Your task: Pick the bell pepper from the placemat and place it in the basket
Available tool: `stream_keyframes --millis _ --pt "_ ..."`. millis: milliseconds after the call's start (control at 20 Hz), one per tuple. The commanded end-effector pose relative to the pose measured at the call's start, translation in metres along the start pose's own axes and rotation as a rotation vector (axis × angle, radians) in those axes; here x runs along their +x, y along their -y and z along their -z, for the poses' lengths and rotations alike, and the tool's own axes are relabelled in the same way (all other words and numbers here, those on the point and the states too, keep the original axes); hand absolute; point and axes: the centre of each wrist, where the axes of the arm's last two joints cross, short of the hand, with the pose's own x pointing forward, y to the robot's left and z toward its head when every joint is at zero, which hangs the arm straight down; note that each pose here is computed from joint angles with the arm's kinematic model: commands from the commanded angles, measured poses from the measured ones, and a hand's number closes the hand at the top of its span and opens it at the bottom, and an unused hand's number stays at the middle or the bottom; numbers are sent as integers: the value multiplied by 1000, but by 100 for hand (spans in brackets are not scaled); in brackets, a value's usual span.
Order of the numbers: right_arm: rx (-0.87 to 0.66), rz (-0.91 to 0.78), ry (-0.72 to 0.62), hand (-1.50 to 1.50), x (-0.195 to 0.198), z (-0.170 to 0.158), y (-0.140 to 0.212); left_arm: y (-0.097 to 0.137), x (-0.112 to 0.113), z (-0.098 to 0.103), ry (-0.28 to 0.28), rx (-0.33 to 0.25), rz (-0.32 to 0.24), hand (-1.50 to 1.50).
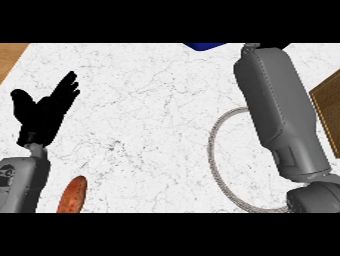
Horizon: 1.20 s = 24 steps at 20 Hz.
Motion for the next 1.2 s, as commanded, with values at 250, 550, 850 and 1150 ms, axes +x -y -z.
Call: stream_keyframes --millis 250,550,850,1150 --pt "-212 -39 -127 150 52 44 35 -3 -7 -5 -8 10 0 0" --pt "-317 -71 -148 150 51 79 54 2 -14 -5 -26 -1 7 0" --pt "-411 -206 -207 150 42 106 66 -16 0 -2 -6 32 0 0" --pt "-470 -248 -291 150 13 137 74 -7 11 0 -15 41 -12 0"
